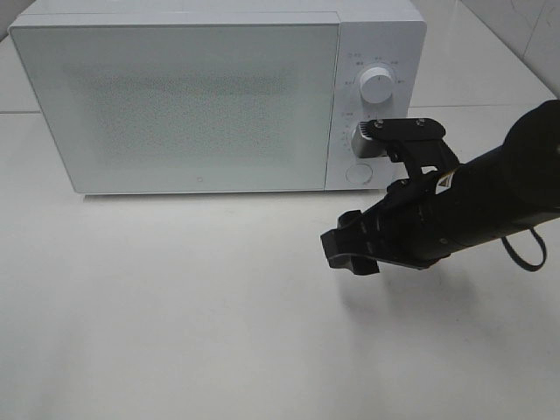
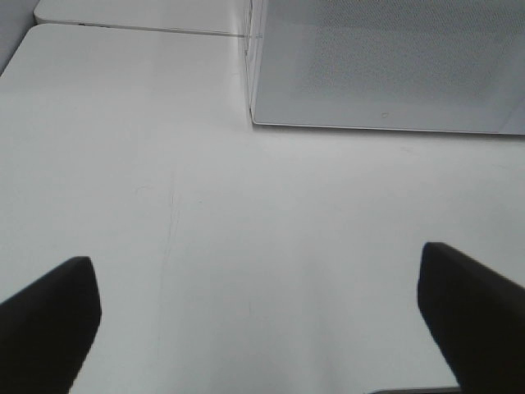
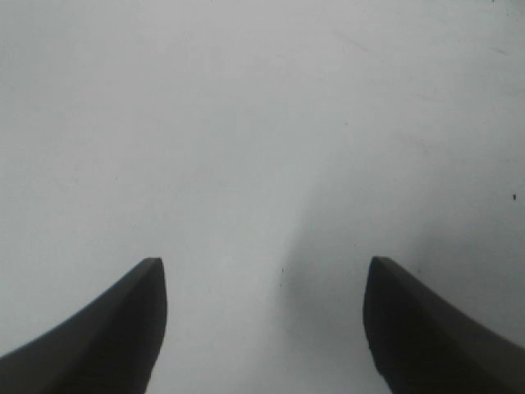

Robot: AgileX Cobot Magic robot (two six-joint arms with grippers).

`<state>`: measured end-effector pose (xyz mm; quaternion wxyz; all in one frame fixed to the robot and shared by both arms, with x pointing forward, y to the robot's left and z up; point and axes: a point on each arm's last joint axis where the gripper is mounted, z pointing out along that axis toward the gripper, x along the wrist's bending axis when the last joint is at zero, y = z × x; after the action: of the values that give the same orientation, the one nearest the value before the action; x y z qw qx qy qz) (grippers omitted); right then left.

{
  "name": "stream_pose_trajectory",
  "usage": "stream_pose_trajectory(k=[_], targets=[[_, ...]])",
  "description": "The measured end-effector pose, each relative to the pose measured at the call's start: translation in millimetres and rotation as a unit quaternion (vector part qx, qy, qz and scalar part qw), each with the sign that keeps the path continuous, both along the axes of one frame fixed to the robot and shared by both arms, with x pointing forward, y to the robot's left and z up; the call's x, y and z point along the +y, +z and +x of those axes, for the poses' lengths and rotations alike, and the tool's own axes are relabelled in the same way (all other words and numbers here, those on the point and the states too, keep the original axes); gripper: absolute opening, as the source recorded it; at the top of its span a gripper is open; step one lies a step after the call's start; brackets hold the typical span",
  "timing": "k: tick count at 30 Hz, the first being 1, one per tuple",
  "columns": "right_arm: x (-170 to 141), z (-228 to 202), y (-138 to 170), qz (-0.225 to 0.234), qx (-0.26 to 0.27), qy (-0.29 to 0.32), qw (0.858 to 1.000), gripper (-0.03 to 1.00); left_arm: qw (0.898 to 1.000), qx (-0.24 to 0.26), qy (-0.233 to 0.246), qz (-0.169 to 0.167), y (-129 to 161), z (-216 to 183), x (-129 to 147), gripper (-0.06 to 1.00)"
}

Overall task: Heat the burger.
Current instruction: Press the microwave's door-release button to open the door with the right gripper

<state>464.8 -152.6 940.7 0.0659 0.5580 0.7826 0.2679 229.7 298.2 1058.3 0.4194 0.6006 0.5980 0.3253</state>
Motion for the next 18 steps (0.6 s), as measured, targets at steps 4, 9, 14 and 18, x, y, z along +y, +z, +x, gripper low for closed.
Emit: stream_pose_trajectory(k=[4, 9, 14, 18], targets=[[-4.4, -7.4, 9.5, -0.016, 0.005, 0.019, 1.0, 0.67, 1.0, 0.0, 0.0, 0.0, 0.0, 0.0, 0.0, 0.99], [-19.8, -28.9, 39.3, -0.053, 0.004, 0.052, 0.997, 0.67, 1.0, 0.0, 0.0, 0.0, 0.0, 0.0, 0.0, 0.99], [-28.6, -42.2, 57.5, -0.057, -0.004, 0.057, 0.997, 0.7, 1.0, 0.0, 0.0, 0.0, 0.0, 0.0, 0.0, 0.99], [-35.2, -52.6, 69.9, -0.058, -0.012, 0.062, 0.996, 0.74, 1.0, 0.0, 0.0, 0.0, 0.0, 0.0, 0.0, 0.99]])
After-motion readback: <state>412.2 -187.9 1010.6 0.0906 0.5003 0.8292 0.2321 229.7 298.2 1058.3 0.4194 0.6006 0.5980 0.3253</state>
